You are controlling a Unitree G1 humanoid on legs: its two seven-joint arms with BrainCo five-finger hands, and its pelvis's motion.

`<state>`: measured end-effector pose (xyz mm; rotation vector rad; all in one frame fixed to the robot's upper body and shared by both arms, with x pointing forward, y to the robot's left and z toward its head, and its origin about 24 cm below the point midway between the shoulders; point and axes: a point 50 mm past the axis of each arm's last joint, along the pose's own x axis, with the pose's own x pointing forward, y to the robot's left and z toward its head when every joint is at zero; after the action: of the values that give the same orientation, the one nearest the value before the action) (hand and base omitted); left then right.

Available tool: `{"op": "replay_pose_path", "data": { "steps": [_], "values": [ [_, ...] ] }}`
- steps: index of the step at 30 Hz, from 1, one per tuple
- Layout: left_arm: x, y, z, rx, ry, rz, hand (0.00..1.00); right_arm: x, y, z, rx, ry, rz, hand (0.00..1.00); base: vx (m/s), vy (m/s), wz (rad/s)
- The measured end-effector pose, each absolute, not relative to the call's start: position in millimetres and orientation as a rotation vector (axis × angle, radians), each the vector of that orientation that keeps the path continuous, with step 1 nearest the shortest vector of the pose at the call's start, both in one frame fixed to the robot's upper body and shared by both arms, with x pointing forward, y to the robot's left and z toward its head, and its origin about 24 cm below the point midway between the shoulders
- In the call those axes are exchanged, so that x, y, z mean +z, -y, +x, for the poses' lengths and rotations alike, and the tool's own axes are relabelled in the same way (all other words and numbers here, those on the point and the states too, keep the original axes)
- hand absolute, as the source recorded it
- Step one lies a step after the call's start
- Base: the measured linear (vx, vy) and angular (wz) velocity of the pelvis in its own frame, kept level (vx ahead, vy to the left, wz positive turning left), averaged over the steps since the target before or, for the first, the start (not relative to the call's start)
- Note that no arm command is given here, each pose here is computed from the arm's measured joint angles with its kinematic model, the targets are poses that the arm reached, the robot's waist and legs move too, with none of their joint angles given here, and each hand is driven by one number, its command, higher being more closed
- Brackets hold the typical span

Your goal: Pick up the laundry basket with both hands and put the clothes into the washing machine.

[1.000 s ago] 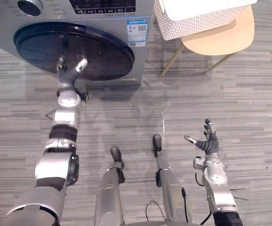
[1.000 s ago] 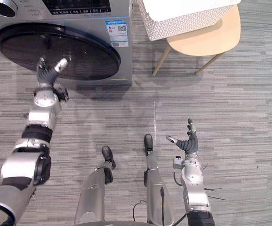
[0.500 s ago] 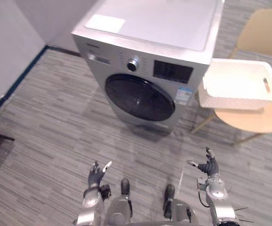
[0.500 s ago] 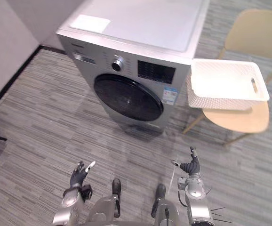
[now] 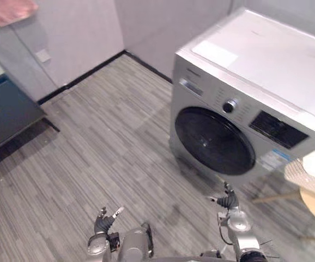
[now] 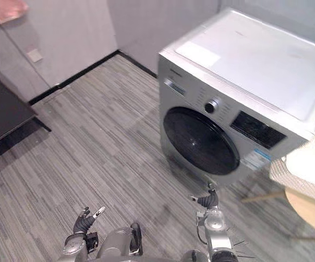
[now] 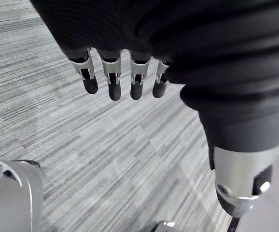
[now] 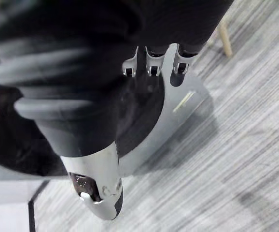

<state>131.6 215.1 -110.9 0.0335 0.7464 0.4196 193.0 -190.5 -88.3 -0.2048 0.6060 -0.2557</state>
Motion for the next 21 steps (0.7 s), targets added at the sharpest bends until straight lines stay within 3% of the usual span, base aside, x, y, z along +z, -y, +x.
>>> {"op": "replay_pose_path", "data": {
  "steps": [7, 13, 15, 21],
  "values": [
    [-91, -214, 150, 0.459, -0.626, 0.026, 0.00, -74, 177, 198, -0.215, -0.524, -0.183, 0.00, 0.35, 0.035, 1.41],
    [-85, -199, 166, 0.432, -0.581, -0.020, 0.00, -66, 194, 195, -0.232, -0.500, -0.238, 0.00, 0.51, -0.291, 1.96],
    [-89, -196, 157, 0.452, -0.607, -0.059, 0.00, -53, 195, 212, -0.208, -0.436, -0.266, 0.00, 0.48, -0.264, 0.70],
    [-92, -200, 146, 0.451, -0.626, -0.057, 0.00, -47, 189, 215, -0.217, -0.402, -0.242, 0.00, 0.35, -0.173, 0.15]
  ]
}}
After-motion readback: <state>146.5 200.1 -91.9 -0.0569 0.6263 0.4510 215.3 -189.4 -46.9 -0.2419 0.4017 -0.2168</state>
